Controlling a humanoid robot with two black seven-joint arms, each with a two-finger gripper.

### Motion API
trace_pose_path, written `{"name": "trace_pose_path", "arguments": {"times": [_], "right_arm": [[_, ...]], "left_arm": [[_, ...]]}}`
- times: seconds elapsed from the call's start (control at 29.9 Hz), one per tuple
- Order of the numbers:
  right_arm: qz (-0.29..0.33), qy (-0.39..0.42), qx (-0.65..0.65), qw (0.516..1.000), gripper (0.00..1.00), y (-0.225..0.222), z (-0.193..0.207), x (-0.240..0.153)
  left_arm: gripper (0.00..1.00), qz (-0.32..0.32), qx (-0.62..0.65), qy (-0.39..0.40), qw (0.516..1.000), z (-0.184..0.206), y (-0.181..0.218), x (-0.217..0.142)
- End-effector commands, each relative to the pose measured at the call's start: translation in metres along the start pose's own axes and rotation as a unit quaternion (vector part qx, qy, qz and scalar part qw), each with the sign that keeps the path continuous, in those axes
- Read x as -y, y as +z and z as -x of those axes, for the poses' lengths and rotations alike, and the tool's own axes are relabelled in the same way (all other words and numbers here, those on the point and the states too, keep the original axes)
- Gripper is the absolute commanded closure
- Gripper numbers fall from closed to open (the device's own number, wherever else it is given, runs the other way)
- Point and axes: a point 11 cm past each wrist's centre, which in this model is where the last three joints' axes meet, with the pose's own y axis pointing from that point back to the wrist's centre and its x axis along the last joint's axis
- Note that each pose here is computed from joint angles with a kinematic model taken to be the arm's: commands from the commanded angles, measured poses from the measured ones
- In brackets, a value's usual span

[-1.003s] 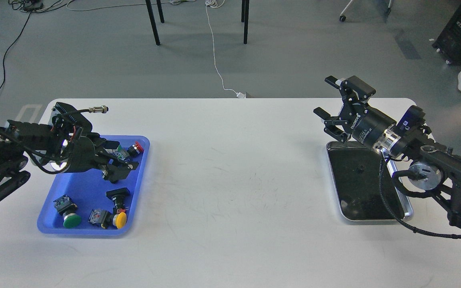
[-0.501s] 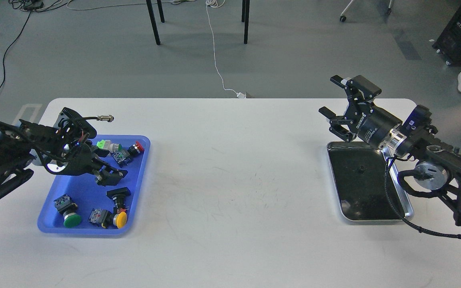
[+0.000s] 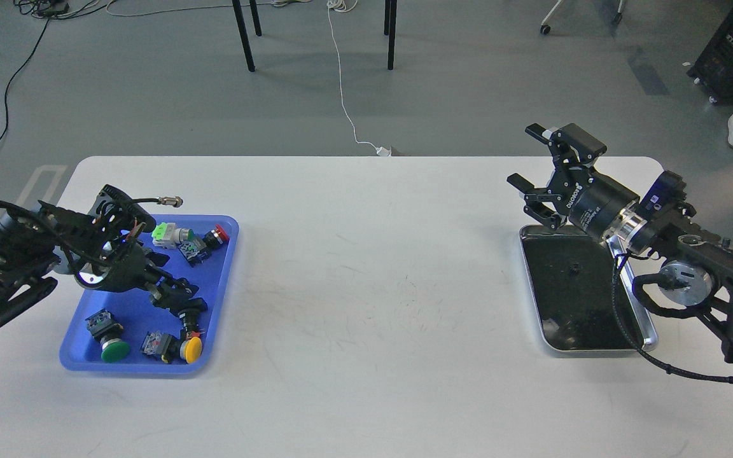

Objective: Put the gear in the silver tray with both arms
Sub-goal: 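Grasp another small black gear in the blue tray with the left gripper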

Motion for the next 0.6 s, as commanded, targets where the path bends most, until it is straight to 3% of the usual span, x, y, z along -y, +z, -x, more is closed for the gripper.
{"name": "trace_pose_path", "arguments": {"times": [0.0,0.3,0.57], "right_arm": [[0.000,0.001,0.000,1.000,0.05,-0.0002,-0.0007,-0.0006],[0.000,0.000,0.005,1.000,0.05,0.0032,0.0015,-0.0021],[-0.001,0.001,0.005,1.000,0.05,0.0018,0.0004,-0.0036]], "left_arm": [[0.19,0.000,-0.002,0.000,1.000,0.0000,0.0002,0.0022],[0.28,0.000,-0.006,-0.002,1.000,0.0010,0.0002,0.0073],[0.60,0.000,-0.008,-0.006,1.000,0.0049,0.0000,0.0078]]}}
